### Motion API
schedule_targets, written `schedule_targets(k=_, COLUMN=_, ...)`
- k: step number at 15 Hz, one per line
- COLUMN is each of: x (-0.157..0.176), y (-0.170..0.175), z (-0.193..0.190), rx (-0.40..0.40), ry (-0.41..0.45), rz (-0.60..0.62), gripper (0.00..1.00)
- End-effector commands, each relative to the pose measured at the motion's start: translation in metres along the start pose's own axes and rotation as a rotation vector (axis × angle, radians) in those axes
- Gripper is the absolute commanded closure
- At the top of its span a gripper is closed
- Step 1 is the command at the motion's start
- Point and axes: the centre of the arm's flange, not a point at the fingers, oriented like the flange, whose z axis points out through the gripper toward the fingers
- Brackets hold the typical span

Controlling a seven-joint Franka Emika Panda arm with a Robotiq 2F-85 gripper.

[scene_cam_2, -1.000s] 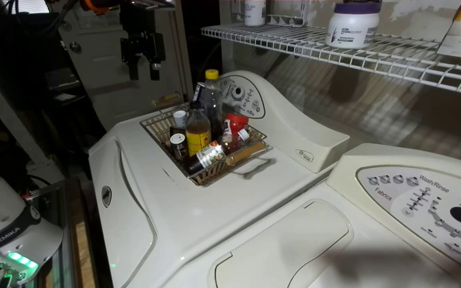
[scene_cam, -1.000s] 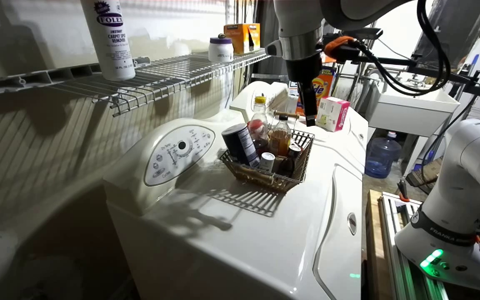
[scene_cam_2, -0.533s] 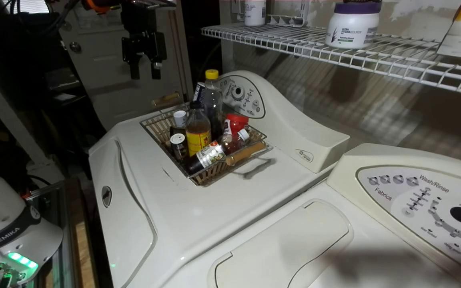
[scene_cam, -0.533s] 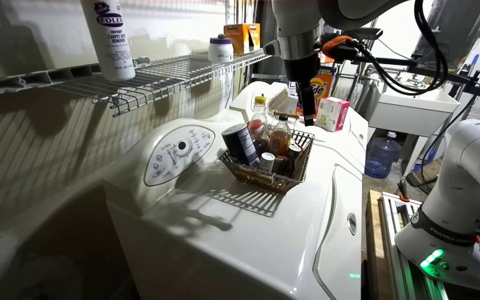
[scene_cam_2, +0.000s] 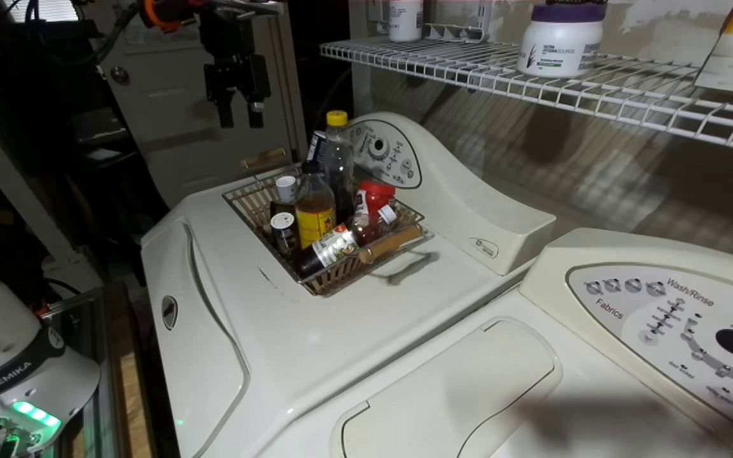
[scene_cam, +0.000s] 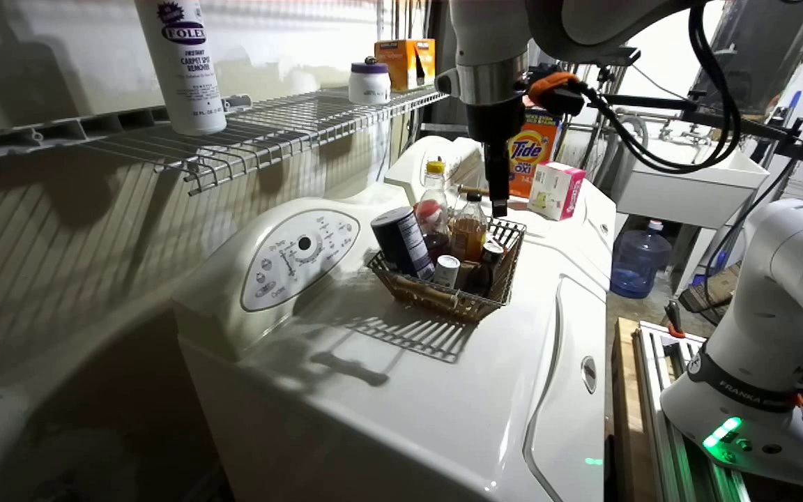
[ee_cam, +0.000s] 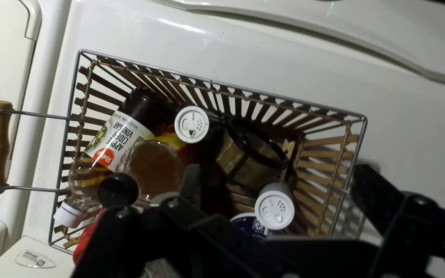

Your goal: Pick up the white container from the plastic and put it on the bottom shelf.

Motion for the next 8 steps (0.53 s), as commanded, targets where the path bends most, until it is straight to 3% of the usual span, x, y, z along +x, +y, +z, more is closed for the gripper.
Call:
schedule_targets(k=1, x=0.018, y=-0.008, z=0.007, rx=0.008, ry=0.073, rz=0.144, gripper=0.0)
schedule_targets(k=5, x=0.037, y=-0.006, z=0.03, rx=0.028, ry=0.103, rz=0.17, gripper=0.0)
schedule_targets(k=8, x=0.049, y=-0.008, z=0.056, rx=0.055, ry=0.129, rz=0.125, gripper=0.0)
